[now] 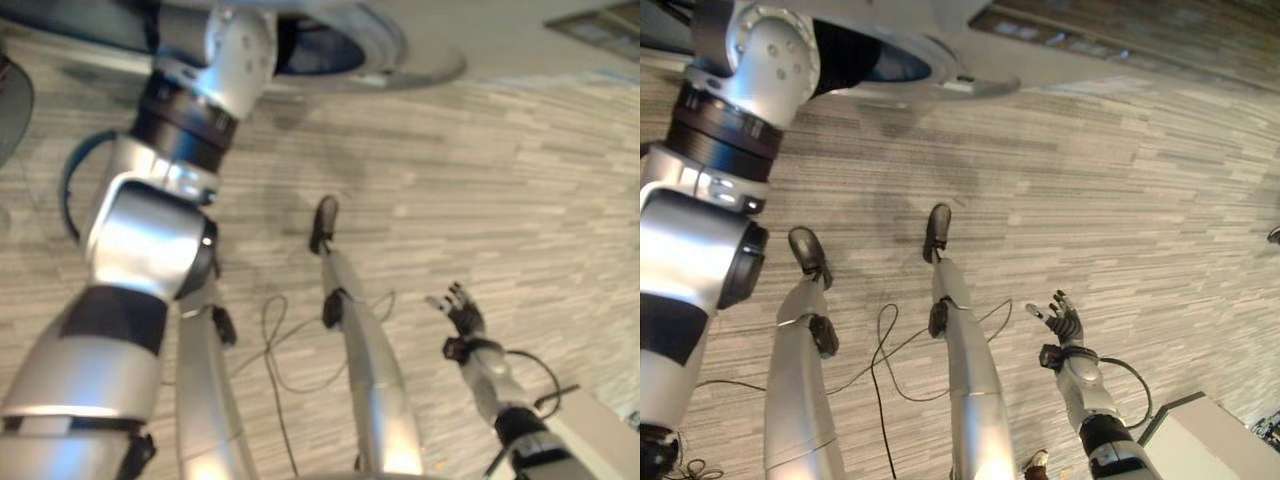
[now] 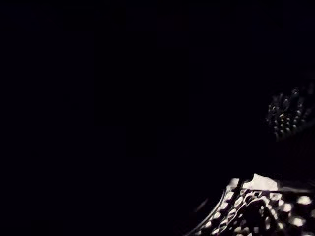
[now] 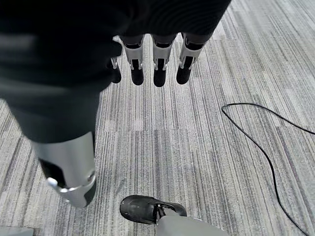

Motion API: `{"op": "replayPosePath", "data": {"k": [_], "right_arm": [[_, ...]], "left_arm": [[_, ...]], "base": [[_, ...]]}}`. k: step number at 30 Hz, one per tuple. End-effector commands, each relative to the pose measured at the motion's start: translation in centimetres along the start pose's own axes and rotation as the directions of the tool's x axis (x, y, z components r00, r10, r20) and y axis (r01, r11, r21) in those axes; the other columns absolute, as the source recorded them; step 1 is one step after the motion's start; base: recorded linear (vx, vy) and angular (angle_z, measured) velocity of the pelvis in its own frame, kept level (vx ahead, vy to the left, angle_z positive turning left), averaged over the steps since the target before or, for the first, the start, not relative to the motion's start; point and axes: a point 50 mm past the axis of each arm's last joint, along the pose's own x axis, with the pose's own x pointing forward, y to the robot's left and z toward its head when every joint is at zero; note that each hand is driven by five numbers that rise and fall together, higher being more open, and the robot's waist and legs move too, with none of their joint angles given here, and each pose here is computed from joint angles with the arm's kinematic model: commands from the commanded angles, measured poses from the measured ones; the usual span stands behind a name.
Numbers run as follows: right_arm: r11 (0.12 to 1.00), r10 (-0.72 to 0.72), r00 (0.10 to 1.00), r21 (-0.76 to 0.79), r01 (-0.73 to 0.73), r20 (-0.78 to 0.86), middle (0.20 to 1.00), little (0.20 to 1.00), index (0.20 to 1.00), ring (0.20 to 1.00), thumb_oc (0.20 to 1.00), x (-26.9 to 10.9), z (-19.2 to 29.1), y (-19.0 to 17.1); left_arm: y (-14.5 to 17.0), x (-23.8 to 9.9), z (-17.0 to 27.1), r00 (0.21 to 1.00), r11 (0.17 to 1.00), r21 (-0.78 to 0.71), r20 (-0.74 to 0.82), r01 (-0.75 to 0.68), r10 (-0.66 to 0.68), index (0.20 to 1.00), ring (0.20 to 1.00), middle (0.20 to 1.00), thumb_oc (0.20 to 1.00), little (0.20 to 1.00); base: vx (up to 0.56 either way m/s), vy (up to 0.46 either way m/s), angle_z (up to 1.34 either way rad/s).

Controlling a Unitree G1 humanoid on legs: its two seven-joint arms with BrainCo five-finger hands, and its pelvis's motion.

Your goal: Grab the laundry basket,head to the washer,open it,put in the laundry and shut it.

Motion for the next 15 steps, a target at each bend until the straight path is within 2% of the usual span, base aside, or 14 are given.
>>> {"op": "replayPosePath", "data": {"k": [1,4,6,11,15], "right_arm": [[0.988,-0.111,0.991,-0.097,0.118,0.075,1.0,1.0,1.0,1.0,1.0,-0.6,2.5,-5.4],[0.98,-0.144,0.98,-0.119,0.16,0.134,1.0,1.0,1.0,1.0,1.0,-0.6,4.4,-6.9],[0.978,-0.161,0.977,-0.113,0.177,0.142,1.0,1.0,1.0,1.0,1.0,-1.1,4.4,-7.6],[0.951,-0.267,0.958,-0.13,0.28,0.106,1.0,1.0,1.0,1.0,1.0,-2.7,3.5,-11.4],[0.942,-0.299,0.951,-0.135,0.307,0.078,1.0,1.0,1.0,1.0,1.0,-3.4,2.8,-12.4]], "left_arm": [[-7.1,1.2,6.7,0.944,0.969,-0.028,0.233,0.246,-0.233,0.2,0.2,0.2,0.2,0.2],[-7.8,1.8,7.7,0.926,0.962,0.08,0.26,0.26,-0.272,0.2,0.2,0.2,0.2,0.2],[-7.8,2.0,8.1,0.922,0.96,0.095,0.267,0.263,-0.279,0.2,0.2,0.2,0.2,0.2],[-8.3,2.8,10.8,0.88,0.94,0.232,0.351,0.25,-0.321,0.2,0.2,0.2,0.2,0.2],[-7.7,3.3,11.6,0.877,0.943,0.256,0.376,0.212,-0.299,0.2,0.2,0.2,0.2,0.2]], "base": [[0.03,0.077,-0.08],[0.03,0.076,-0.06],[0.03,0.043,-0.08],[0.02,0.018,-0.02],[0.0,0.0,0.0]]}}
